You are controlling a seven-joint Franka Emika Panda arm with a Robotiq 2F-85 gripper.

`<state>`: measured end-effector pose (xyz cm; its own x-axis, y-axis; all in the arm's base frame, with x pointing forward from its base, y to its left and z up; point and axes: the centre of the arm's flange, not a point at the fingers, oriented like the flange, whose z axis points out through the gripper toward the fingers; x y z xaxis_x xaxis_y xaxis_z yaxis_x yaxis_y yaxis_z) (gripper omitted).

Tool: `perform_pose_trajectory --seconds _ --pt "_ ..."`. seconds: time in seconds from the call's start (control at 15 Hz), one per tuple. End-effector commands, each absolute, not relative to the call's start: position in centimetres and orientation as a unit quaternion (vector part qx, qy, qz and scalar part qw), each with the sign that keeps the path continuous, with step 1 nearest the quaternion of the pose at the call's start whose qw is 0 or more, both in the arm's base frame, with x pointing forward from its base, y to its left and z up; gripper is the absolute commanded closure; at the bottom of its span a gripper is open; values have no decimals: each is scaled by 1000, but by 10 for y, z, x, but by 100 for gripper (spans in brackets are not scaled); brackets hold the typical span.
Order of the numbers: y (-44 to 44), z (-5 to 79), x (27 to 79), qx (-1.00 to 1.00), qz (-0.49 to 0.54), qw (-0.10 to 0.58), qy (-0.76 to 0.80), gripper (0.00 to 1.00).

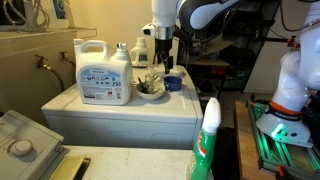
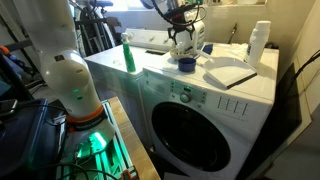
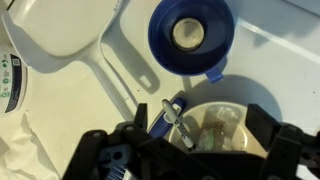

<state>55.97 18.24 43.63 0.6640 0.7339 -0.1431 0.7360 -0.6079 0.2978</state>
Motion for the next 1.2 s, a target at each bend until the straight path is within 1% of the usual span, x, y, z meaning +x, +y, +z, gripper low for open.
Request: perform_pose_trajectory --seconds 0.0,0.13,0.33,0.4,0.47,0.53,0.6,0.67,0.73,0.8,0.87,0.93,1.0,1.13 --pt "182 431 560 883 -10 160 442 0" --pt "177 420 561 866 -24 159 473 0" --pt "169 401 571 854 -35 175 488 0" --pt "168 397 573 853 -33 171 491 6" --pt "169 393 576 853 -29 163 494 14" --pt "171 391 578 852 -24 162 497 28" --pt "174 389 580 850 -17 158 502 29" --pt "176 386 582 847 -12 160 507 27" --pt "177 385 583 845 -9 161 510 35" --pt "178 384 584 844 -6 161 512 37" --pt "178 383 586 841 -4 162 515 34" --pt "177 383 587 839 -5 165 518 39" --pt "177 382 588 838 -7 165 520 36" --pt "176 380 589 836 -12 164 524 48"
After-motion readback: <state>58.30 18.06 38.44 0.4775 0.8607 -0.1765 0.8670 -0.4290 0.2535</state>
